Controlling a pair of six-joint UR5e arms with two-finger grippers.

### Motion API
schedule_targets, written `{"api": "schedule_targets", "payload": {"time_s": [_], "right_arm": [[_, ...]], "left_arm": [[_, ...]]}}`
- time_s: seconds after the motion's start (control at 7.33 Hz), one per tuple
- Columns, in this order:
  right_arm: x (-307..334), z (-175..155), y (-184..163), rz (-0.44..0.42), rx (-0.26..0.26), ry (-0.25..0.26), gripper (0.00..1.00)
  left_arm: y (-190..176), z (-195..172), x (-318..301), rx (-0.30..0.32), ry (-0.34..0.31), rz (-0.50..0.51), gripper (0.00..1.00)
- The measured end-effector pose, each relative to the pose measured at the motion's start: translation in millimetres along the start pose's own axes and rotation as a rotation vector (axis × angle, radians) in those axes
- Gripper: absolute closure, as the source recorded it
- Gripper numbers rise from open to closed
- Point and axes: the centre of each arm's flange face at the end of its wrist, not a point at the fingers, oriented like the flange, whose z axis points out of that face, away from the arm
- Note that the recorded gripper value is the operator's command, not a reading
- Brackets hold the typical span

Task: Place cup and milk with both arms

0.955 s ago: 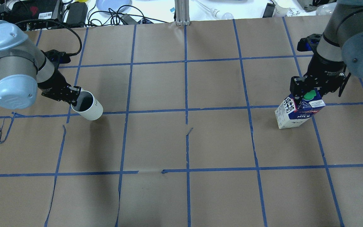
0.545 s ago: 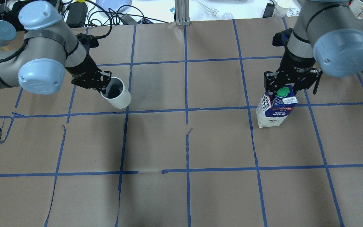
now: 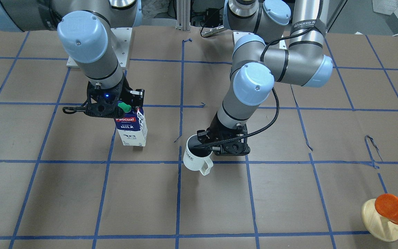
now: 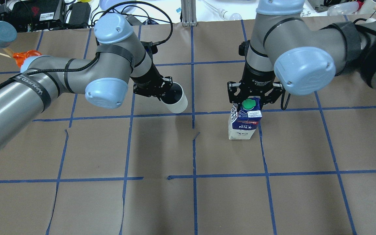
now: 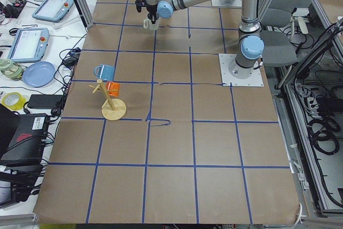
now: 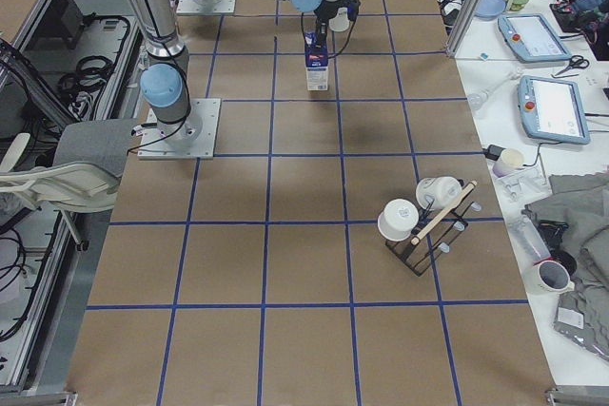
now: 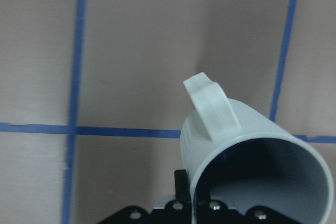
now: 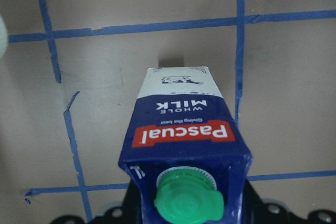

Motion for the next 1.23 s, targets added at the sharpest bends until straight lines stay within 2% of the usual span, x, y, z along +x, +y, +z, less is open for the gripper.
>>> {"api": "schedule_targets", "payload": {"time_s": [0.27, 0.55, 0.68, 0.82, 1.09, 1.23], "right_arm": [[-15, 9, 3, 0.002, -0.013, 0.003, 0.37], [-17, 11, 2, 0.003, -0.016, 0.004, 0.37], [-18, 9, 1, 0.004, -0.011, 0.002, 0.37], [-20, 5, -3, 0.005, -0.004, 0.0, 0.37], [-24, -4, -17, 0.008, 0.013, -0.011, 0.37], [-27, -8, -24, 0.01, 0.019, -0.016, 0.37]], "left_arm": [[8, 30, 20, -0.028, -0.007, 0.007, 1.0], [19, 42, 32, -0.055, -0.018, 0.024, 1.0], [24, 45, 35, -0.062, -0.023, 0.031, 0.16], [28, 48, 35, -0.071, -0.027, 0.031, 0.03], [30, 45, 33, -0.068, -0.028, 0.022, 0.0], [25, 33, 26, -0.051, -0.026, 0.023, 0.0]]}}
